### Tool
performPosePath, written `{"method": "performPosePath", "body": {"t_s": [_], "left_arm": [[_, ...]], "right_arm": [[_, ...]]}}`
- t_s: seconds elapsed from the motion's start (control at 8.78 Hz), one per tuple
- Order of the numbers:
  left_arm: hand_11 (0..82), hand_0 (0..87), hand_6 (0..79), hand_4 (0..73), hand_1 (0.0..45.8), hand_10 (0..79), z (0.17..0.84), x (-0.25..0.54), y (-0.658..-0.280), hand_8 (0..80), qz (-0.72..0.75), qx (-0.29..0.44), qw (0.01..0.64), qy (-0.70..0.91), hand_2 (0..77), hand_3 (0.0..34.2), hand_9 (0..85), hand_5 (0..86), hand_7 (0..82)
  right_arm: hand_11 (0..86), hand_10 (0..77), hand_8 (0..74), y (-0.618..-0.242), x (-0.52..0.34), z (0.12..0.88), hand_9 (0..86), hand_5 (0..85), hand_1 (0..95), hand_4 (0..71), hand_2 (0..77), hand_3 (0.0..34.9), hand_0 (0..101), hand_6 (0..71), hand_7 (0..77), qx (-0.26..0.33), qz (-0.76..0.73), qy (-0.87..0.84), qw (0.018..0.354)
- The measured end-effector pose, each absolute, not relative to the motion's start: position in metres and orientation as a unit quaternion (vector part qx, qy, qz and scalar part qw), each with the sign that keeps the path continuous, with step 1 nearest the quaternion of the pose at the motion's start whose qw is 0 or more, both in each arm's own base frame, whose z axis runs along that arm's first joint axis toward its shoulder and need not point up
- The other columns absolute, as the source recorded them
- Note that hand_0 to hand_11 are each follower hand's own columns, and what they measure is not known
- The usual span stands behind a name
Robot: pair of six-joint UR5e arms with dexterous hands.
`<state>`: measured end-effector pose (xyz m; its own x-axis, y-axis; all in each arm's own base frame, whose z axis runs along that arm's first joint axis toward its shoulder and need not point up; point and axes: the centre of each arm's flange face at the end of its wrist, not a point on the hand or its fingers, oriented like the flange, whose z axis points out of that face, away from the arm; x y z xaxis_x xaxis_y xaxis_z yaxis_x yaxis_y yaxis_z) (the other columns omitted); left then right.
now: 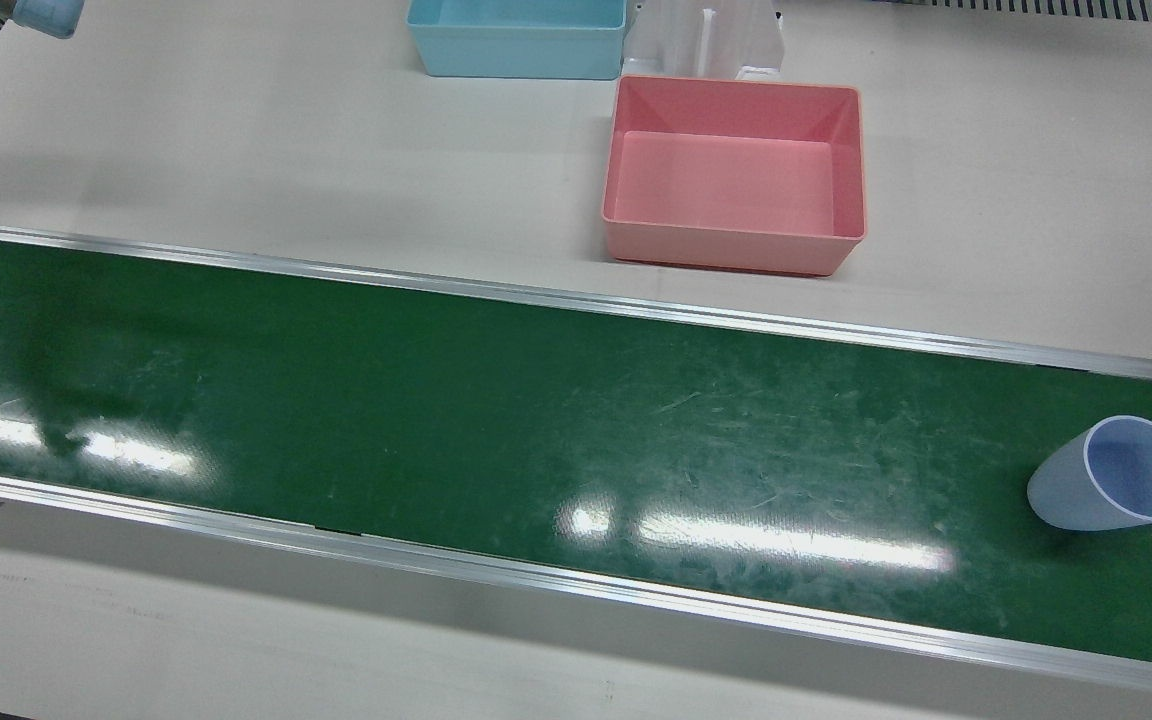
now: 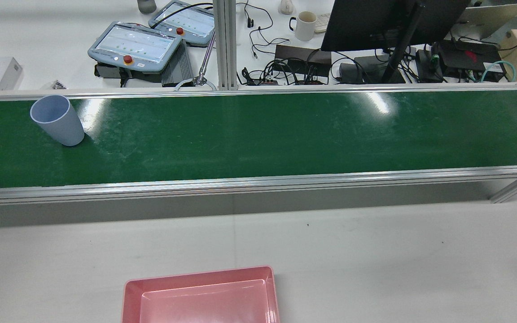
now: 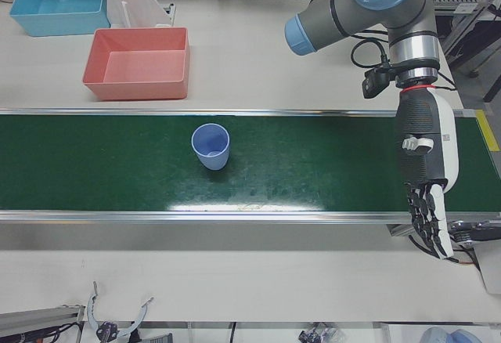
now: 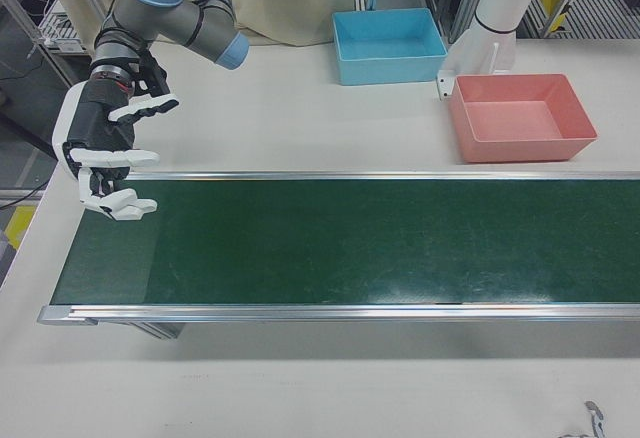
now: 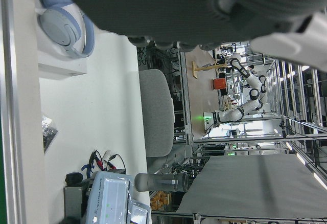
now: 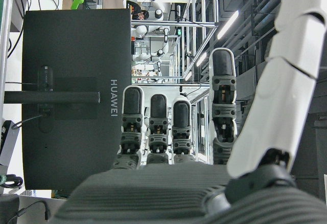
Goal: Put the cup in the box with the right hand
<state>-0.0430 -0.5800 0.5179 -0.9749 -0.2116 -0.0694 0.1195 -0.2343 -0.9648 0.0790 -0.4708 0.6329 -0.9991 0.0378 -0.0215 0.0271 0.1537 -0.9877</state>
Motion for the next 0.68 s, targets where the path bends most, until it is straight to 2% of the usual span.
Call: {"method": "performPosePath", "body": {"t_s": [0.23,0.57,0.68], "left_arm": [[0.0,0.0,0.0,0.0,0.5,0.0,0.5174,-0.0431,-0.5803,0.0,-0.784,-0.038,0.105,0.611,0.5,0.0,0.5,0.0,0.0],[0.0,0.0,0.0,0.0,0.5,0.0,0.5163,-0.0431,-0.5804,0.0,-0.783,-0.038,0.105,0.613,0.5,0.0,0.5,0.0,0.0],[0.0,0.0,0.0,0.0,0.5,0.0,0.5162,-0.0431,-0.5804,0.0,-0.782,-0.038,0.105,0.613,0.5,0.0,0.5,0.0,0.0]], "right_arm": [[37.1,22.4,20.7,-0.4704,0.0791,0.6337,34.4,6.5,14.2,51.8,5.5,0.0,53,14.7,55.1,-0.021,0.651,-0.759,0.004],[37.1,24.5,20.7,-0.4707,0.0790,0.6338,34.4,6.5,14.2,51.8,5.5,0.0,53,15.8,56.2,-0.021,0.651,-0.759,0.005],[35.5,24.5,20.7,-0.4705,0.0791,0.6338,33.8,6.5,14.2,51.8,5.5,0.0,53,14.2,55.1,-0.021,0.651,-0.758,0.005]]}}
